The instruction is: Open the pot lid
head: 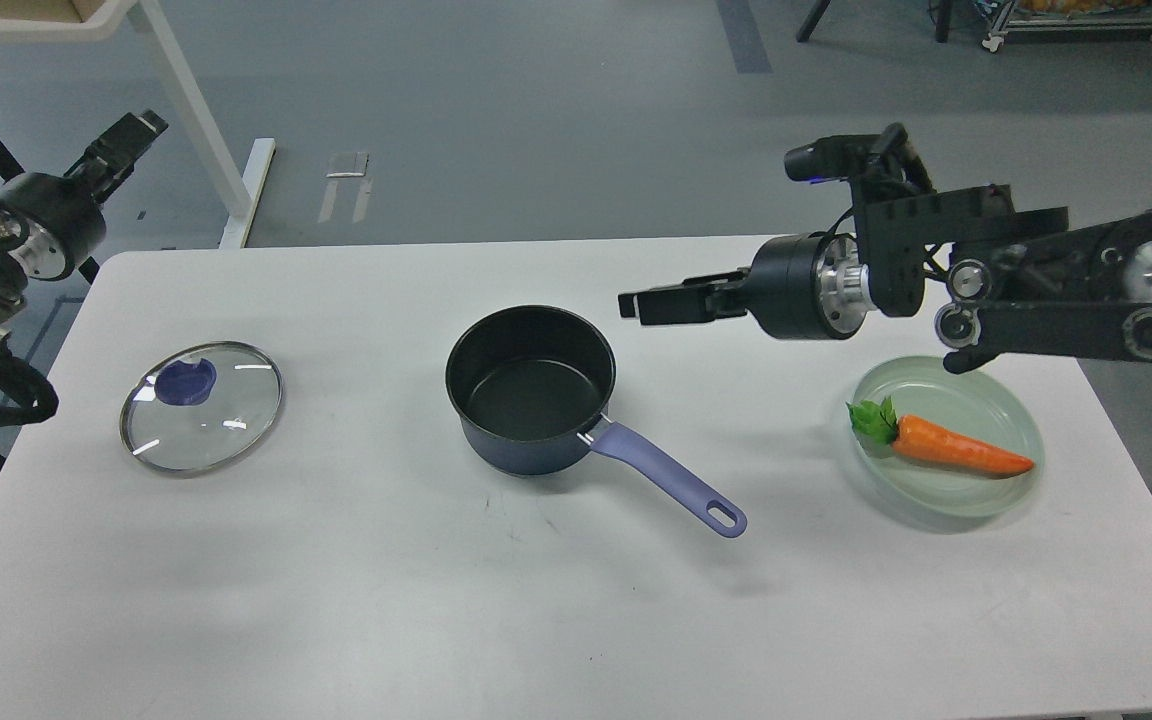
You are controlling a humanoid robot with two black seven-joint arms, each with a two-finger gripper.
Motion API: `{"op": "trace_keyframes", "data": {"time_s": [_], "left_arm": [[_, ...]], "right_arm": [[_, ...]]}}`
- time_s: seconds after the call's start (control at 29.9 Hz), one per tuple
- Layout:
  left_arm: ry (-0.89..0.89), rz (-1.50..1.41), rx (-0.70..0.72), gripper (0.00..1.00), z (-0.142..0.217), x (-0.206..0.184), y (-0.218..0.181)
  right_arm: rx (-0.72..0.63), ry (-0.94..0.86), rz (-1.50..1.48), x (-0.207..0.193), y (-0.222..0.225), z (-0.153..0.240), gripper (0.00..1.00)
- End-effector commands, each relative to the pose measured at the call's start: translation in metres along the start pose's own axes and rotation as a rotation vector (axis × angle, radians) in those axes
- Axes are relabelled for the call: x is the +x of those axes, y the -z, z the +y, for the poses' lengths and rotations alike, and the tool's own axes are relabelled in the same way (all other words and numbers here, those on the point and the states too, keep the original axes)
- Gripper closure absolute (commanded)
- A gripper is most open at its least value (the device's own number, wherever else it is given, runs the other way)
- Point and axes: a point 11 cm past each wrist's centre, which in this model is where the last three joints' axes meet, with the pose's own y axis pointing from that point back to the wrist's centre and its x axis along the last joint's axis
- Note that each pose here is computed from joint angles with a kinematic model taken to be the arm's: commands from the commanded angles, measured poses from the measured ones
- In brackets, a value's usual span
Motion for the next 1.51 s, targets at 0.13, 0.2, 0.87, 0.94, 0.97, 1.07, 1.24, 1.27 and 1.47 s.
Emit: {"op": "trace_keyframes", "data": {"time_s": [0.13, 0.2, 0.87, 0.94, 0.97, 1.07, 1.24, 1.27, 1.47], "left_arm": [[-0.017, 0.319, -0.100, 0.01, -0.026, -0.040, -0.041], [0.004, 0.412, -0.119, 0.01, -0.031, -0.056, -0.049], [-0.135, 1.153, -0.139, 0.01, -0.028, -0.098, -0.030], [-0.142, 1.192, -0.147, 0.01, -0.027, -0.098, -0.029], [-0.146, 1.211, -0.152, 0.01, -0.026, -0.097, -0.028], [-0.139, 1.264, -0.178, 0.01, -0.027, -0.097, -0.033], [-0.118, 1.281, -0.188, 0.01, -0.028, -0.103, -0.037], [-0.116, 1.282, -0.188, 0.01, -0.028, -0.103, -0.038], [-0.125, 1.282, -0.182, 0.01, -0.029, -0.104, -0.038]], "right_arm": [[0.136, -0.358, -0.372, 0.038, -0.033, 0.023, 0.01], [0.146, -0.460, -0.461, 0.049, -0.051, 0.030, 0.01], [0.366, -0.964, -1.650, 0.011, -0.168, 0.023, 0.00], [0.394, -0.975, -1.715, 0.010, -0.170, 0.024, 0.00], [0.407, -0.978, -1.740, 0.010, -0.171, 0.025, 0.00], [0.460, -0.998, -1.832, 0.012, -0.172, 0.026, 0.00], [0.483, -1.043, -1.938, 0.002, -0.185, 0.018, 0.00], [0.485, -1.047, -1.944, 0.000, -0.187, 0.017, 0.00], [0.484, -1.058, -1.938, 0.000, -0.192, 0.021, 0.00]]}}
